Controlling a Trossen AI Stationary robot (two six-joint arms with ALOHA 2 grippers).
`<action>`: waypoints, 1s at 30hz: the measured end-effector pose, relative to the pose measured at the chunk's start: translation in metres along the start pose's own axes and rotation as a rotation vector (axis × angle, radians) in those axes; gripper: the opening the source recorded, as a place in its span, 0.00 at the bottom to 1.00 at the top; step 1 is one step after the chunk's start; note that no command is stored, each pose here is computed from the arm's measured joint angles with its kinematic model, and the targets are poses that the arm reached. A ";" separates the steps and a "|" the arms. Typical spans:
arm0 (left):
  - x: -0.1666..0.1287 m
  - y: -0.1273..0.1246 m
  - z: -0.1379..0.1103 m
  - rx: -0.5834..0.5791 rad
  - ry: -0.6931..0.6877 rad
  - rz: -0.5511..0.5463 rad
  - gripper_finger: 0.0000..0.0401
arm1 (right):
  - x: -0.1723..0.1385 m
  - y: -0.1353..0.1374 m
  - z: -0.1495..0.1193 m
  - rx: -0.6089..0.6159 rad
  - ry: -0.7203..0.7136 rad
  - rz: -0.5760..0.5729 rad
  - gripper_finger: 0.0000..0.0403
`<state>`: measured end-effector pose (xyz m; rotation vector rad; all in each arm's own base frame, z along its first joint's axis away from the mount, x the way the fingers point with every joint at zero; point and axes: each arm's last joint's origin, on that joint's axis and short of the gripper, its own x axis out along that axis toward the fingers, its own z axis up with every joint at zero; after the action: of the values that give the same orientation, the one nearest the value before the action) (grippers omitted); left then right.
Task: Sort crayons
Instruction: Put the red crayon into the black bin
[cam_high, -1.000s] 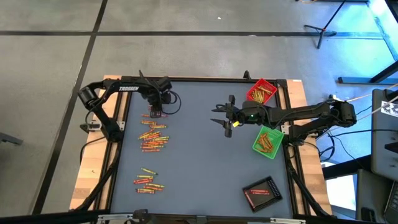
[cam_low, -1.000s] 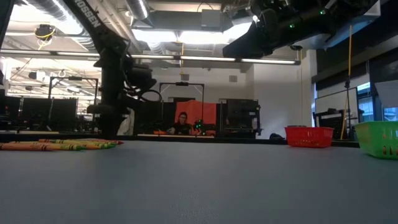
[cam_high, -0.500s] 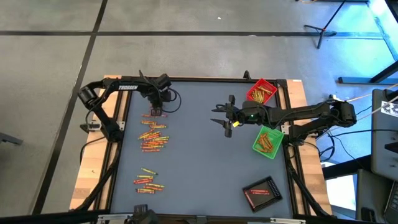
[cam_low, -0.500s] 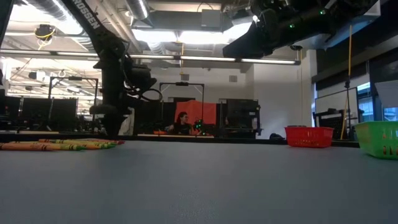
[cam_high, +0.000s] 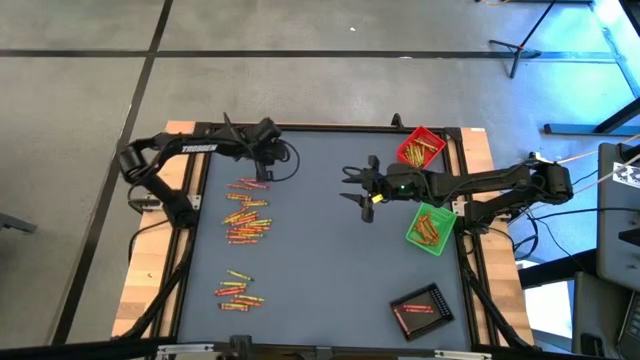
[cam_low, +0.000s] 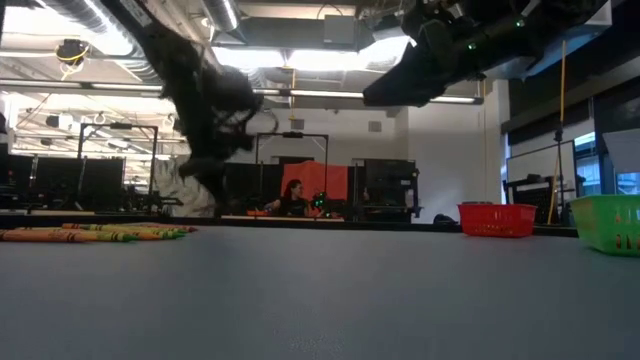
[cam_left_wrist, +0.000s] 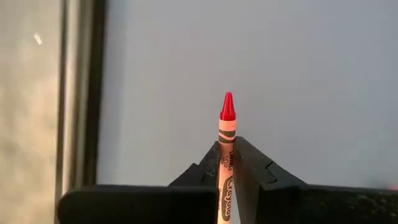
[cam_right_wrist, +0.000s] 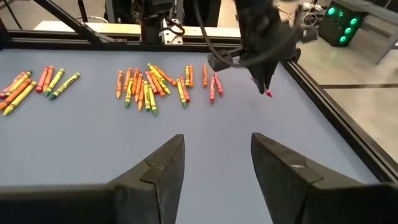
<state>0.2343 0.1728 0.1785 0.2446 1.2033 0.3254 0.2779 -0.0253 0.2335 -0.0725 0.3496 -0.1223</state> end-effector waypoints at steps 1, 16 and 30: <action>-0.008 -0.003 0.005 -0.002 -0.036 0.009 0.02 | 0.000 0.000 0.000 0.001 -0.003 0.000 0.46; -0.101 -0.073 0.069 0.086 -0.633 0.009 0.02 | 0.004 0.001 0.004 -0.002 -0.065 0.040 0.73; -0.106 -0.124 0.068 0.035 -1.196 -0.071 0.02 | 0.029 0.017 0.002 -0.122 -0.231 0.123 0.74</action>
<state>0.2785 0.0171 0.2498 0.3504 0.0349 0.0507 0.3075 -0.0124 0.2245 -0.1840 0.1300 0.0299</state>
